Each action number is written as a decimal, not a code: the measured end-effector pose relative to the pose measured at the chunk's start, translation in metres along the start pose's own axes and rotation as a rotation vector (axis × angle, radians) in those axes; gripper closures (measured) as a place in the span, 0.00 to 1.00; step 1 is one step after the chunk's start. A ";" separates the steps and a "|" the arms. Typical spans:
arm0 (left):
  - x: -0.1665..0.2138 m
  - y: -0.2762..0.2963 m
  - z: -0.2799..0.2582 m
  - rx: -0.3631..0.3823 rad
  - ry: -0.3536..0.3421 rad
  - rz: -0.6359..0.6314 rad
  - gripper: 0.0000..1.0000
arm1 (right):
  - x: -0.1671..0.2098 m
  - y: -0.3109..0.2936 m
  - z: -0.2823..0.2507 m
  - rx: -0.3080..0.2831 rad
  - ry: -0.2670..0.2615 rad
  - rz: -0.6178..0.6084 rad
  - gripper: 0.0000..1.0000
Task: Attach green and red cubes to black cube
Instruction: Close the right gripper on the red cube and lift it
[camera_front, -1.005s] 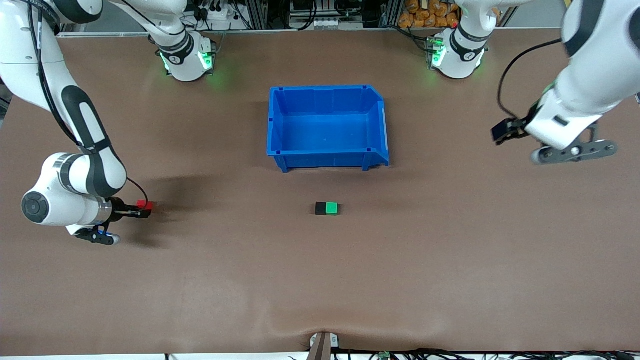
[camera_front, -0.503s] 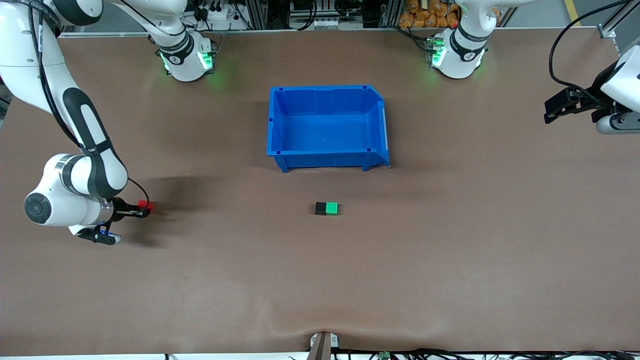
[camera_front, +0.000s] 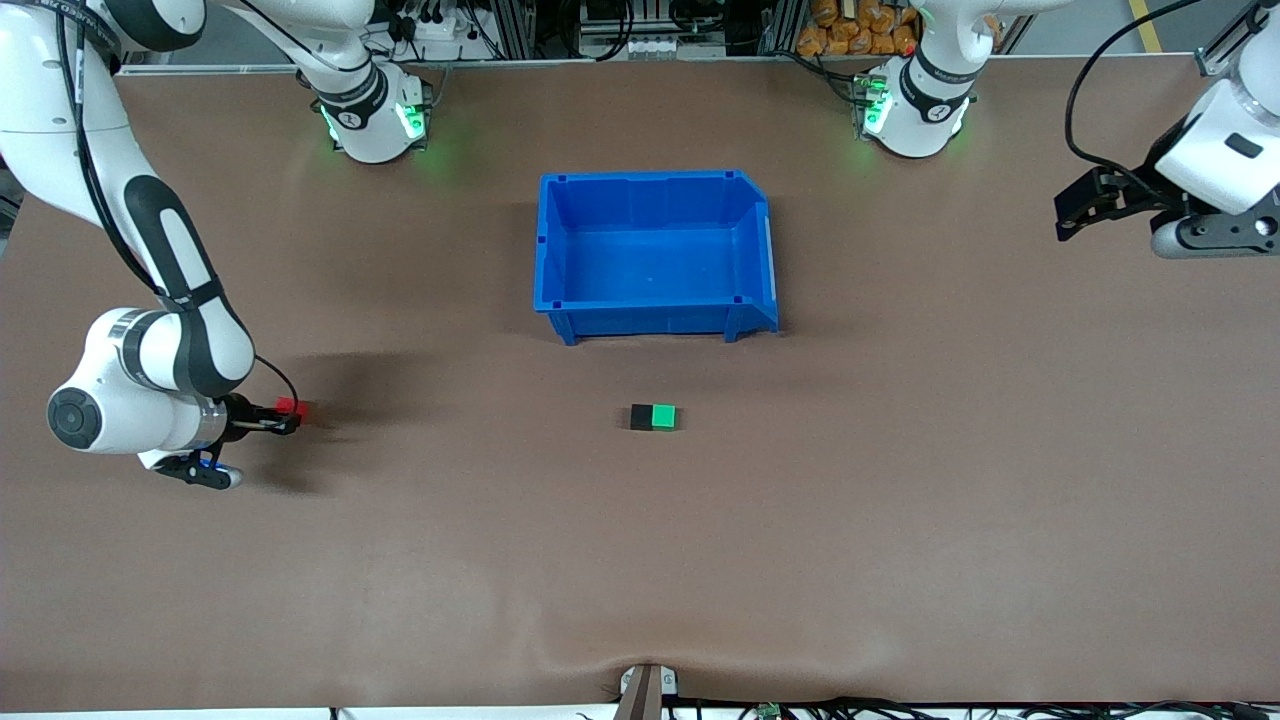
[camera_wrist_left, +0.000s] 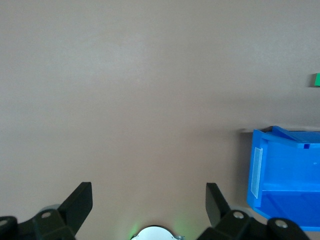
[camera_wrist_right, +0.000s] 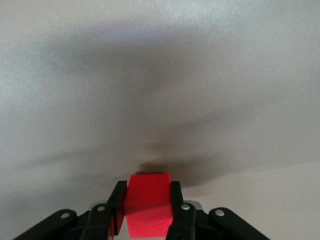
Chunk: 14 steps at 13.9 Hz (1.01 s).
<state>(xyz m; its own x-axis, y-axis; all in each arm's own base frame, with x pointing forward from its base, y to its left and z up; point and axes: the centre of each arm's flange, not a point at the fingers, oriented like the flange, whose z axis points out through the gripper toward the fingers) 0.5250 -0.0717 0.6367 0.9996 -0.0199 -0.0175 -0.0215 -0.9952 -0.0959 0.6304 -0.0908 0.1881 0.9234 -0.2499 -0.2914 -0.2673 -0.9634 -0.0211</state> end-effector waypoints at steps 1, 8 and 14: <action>0.000 0.001 0.000 0.000 0.000 0.002 0.00 | 0.000 -0.001 -0.003 -0.001 -0.014 0.011 0.60; -0.008 0.001 -0.004 0.004 -0.006 0.002 0.00 | -0.004 -0.029 -0.015 -0.010 -0.052 0.149 0.60; -0.017 0.000 -0.010 0.003 -0.008 0.001 0.00 | -0.009 -0.056 -0.019 -0.016 -0.064 0.263 0.60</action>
<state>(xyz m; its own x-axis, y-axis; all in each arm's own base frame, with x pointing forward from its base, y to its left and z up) 0.5083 -0.0725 0.6464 0.9995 -0.0198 -0.0258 -0.0222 -0.9949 -0.0988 0.6423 -0.0359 0.2103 0.8036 -0.4852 -0.3446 -0.4905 -0.8679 0.0783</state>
